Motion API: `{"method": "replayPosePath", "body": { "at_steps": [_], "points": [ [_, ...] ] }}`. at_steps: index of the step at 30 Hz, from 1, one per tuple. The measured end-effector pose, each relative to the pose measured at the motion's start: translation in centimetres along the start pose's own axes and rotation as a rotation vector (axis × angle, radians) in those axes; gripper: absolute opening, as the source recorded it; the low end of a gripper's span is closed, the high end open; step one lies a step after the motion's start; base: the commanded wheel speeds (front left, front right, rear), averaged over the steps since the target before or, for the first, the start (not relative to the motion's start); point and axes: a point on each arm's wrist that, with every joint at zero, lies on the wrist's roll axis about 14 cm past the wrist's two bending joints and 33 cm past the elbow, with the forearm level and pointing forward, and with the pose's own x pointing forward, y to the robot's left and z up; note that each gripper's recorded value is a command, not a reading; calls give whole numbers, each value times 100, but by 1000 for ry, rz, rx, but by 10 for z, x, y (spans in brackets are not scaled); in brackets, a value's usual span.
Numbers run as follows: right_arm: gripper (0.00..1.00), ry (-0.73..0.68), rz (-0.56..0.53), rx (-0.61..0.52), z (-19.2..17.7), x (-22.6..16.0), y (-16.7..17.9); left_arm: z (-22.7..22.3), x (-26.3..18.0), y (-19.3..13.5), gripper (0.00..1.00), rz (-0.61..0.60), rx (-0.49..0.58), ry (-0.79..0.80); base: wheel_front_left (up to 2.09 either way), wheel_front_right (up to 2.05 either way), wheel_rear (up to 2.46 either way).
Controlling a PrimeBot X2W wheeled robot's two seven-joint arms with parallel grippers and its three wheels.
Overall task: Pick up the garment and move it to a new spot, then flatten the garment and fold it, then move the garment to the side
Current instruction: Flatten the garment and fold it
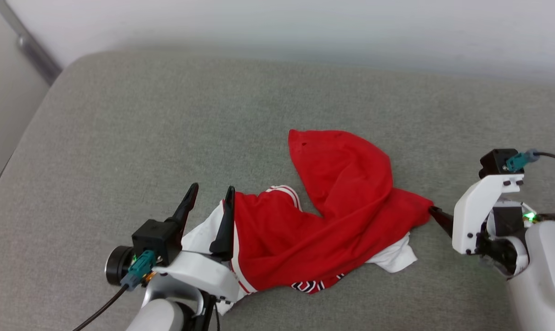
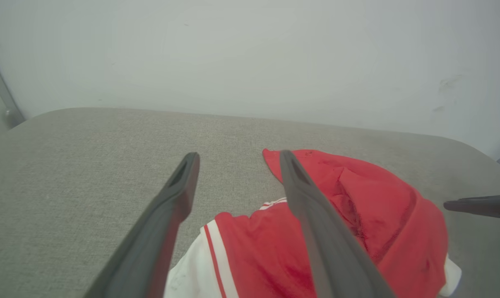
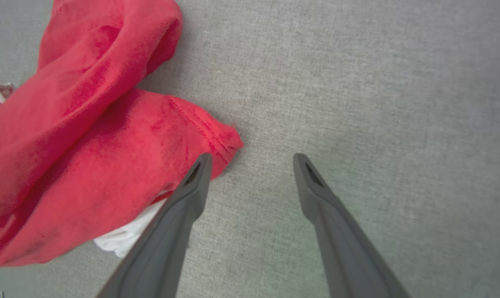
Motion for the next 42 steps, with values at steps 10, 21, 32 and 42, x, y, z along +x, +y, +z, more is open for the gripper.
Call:
{"method": "replayPosePath", "body": {
  "at_steps": [10, 21, 32, 42],
  "points": [
    [59, 253, 56, -48, -31, 45, 12, -23, 13, 8, 100, 18, -2, 43, 0, 0, 0],
    [0, 25, 96, -117, 15, 34, 28, -21, 10, 7, 100, 13, 2, 42, 0, 0, 0],
    [0, -392, 348, -363, 80, -32, 151, -8, -1, 1, 100, -3, 10, 19, 0, 0, 0],
    [0, -90, 573, -348, -74, -36, 208, -8, -6, -5, 100, -17, 4, 30, 0, 0, 0]
  ]
}}
